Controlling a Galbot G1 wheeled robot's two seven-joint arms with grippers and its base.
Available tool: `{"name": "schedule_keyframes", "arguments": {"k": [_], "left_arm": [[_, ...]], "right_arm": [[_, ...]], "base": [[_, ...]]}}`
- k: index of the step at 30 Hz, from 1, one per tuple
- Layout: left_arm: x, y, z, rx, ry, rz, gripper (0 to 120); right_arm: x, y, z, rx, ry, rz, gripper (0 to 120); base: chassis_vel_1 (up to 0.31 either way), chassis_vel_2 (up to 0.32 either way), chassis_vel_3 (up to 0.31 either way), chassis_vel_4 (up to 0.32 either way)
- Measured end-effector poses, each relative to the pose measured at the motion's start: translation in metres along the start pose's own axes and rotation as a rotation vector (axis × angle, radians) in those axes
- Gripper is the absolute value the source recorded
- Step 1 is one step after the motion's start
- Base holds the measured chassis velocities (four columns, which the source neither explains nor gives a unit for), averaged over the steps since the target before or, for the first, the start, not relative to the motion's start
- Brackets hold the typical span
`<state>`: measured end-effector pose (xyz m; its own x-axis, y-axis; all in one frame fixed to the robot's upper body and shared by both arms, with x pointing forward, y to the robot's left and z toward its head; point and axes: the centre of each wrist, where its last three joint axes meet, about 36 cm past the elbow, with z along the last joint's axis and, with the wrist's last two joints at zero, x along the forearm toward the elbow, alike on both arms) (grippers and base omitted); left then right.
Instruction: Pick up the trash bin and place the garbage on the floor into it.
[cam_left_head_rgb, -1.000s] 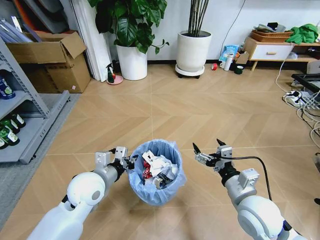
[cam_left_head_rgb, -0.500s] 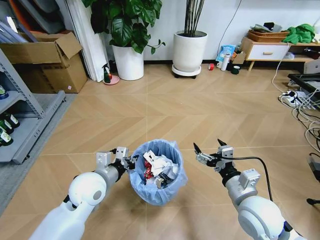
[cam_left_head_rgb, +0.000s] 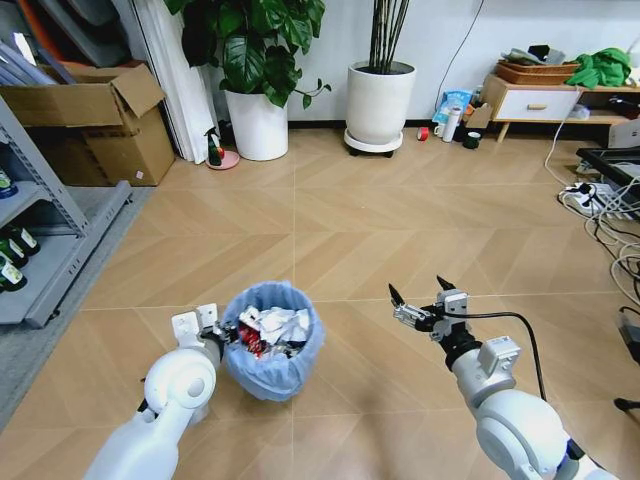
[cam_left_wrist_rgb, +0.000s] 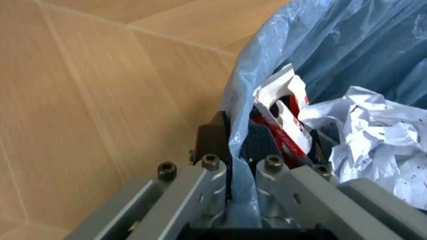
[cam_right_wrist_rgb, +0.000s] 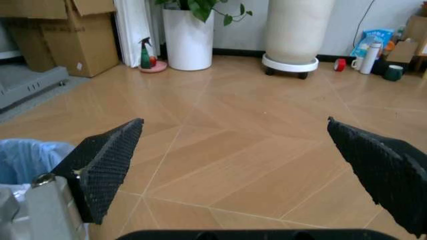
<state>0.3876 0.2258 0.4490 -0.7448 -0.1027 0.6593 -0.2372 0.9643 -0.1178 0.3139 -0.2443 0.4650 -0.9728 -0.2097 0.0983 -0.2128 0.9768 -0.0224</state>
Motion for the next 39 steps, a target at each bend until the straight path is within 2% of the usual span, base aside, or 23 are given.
{"name": "schedule_keyframes", "arguments": {"k": [3,10,26,29,30,33,35,37,39], "left_arm": [[-0.004,-0.001,0.008,0.021,-0.007,-0.018,0],[-0.017,0.001,0.013,0.003,-0.046,-0.034,0],[-0.034,0.002,0.018,0.016,-0.036,-0.072,0],[-0.037,0.001,0.019,0.016,-0.032,-0.082,10],[-0.037,0.001,0.019,0.016,-0.032,-0.082,10],[-0.04,-0.001,0.019,0.015,-0.031,-0.082,28],[-0.04,-0.001,0.019,0.016,-0.032,-0.081,28],[-0.04,-0.003,0.018,0.023,-0.041,-0.076,41],[-0.04,-0.004,0.017,0.031,-0.051,-0.074,46]], "right_arm": [[-0.002,0.0,0.0,0.0,0.001,-0.006,100],[-0.003,0.0,0.0,-0.001,0.002,-0.008,100],[-0.01,-0.002,0.002,0.003,0.006,-0.019,100],[-0.013,-0.003,0.002,0.002,0.004,-0.02,100],[-0.013,-0.003,0.002,0.002,0.004,-0.02,100],[-0.016,-0.004,0.0,0.001,-0.002,-0.019,100],[-0.016,-0.005,0.0,0.001,-0.002,-0.019,100],[-0.019,-0.006,0.0,0.001,-0.006,-0.017,100],[-0.019,-0.006,0.0,0.001,-0.008,-0.016,100]], "base": [[0.0,0.0,0.0,0.0],[0.0,0.0,0.0,0.0],[0.0,0.0,0.0,0.0],[0.0,0.0,0.0,0.0],[0.0,0.0,0.0,0.0],[0.0,0.0,0.0,0.0],[0.0,0.0,0.0,0.0],[0.0,0.0,0.0,0.0],[0.0,0.0,0.0,0.0]]}}
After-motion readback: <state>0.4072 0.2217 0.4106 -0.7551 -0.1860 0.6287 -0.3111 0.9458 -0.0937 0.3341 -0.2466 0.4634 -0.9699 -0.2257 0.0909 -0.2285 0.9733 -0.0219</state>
